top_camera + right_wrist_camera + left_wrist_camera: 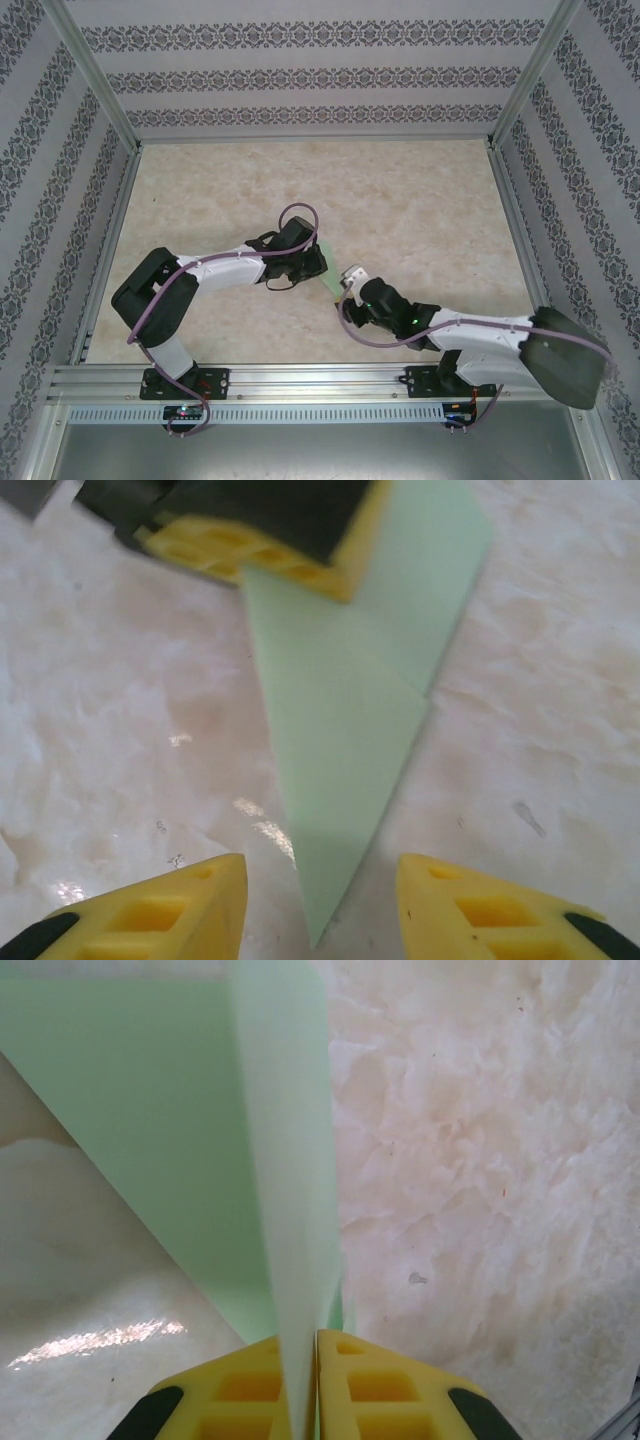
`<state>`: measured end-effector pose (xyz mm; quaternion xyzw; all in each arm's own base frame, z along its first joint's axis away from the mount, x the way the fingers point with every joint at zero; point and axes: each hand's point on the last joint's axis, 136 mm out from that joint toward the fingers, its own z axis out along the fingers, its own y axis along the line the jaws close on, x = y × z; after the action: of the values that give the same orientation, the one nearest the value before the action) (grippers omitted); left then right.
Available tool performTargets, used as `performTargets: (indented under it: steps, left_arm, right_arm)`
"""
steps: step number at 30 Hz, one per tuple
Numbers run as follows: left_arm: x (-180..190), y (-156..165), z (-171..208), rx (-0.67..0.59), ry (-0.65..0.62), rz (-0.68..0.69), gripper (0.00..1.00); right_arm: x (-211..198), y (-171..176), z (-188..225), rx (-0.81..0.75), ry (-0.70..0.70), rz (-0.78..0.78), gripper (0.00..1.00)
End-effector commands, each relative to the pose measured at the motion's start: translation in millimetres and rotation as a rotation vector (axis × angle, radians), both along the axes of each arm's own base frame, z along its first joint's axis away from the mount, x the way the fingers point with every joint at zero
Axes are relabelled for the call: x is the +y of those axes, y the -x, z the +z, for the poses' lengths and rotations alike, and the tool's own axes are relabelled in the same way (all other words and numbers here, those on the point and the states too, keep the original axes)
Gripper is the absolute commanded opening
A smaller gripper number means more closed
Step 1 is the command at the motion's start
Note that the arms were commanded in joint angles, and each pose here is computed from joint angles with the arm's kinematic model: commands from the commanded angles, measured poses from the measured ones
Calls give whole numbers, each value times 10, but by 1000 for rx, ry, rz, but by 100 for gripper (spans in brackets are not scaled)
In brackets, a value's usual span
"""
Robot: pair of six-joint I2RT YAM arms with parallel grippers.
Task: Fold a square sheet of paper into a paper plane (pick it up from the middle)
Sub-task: Fold the wing for the fifth time at the center of the table.
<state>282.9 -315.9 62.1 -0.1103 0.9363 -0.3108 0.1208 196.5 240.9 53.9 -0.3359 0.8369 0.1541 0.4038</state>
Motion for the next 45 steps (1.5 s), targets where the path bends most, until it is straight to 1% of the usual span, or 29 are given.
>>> performTargets:
  steps: [1, 3, 5, 8, 13, 16, 23, 28, 31, 33, 36, 38, 40, 43, 45]
  left_arm:
    - [12, -36, 5, 1, -14, -13, 11]
    - [17, -31, 1, 5, -15, -14, 12]
    - [24, -26, 4, 5, -17, -14, 12]
    - [26, -41, 0, 4, -18, -11, 12]
    - [14, -36, -16, 14, -17, -13, 13]
    - [4, -36, 1, 11, -13, -16, 13]
    - [-5, -36, 3, 15, -8, -17, 13]
    - [12, -26, -12, 17, -19, -21, 13]
    - [16, -22, -21, 22, -21, -19, 13]
    - [24, -37, -15, 19, -24, -14, 13]
    - [51, -38, -23, 20, -39, -6, 13]
    - [66, -34, -30, 23, -46, -3, 13]
    - [83, -28, -42, 28, -52, 0, 14]
    - [112, -25, -53, 31, -61, 7, 14]
    - [133, -22, -60, 33, -68, 11, 14]
  right_arm:
    - [167, -193, 196, -218, 57, 34, 43]
    - [257, -149, 176, -237, 79, 94, 43]
    - [352, -186, 214, -254, 116, 115, 43]
    - [321, -247, 128, -294, 185, 99, 41]
    - [295, -279, 61, -320, 223, 89, 35]
    - [296, -280, 25, -322, 226, 90, 32]
    - [387, -279, -97, -304, 244, 112, 31]
    - [406, -337, -69, -337, 236, 78, 25]
    - [415, -336, -77, -338, 238, 79, 22]
    - [400, -337, -98, -334, 242, 75, 18]
    - [383, -327, -112, -326, 239, 68, 16]
    - [377, -323, -112, -320, 228, 61, 13]
    - [373, -318, -126, -308, 222, 55, 13]
    - [386, -310, -112, -297, 205, 47, 19]
    - [403, -310, -55, -303, 177, 42, 19]
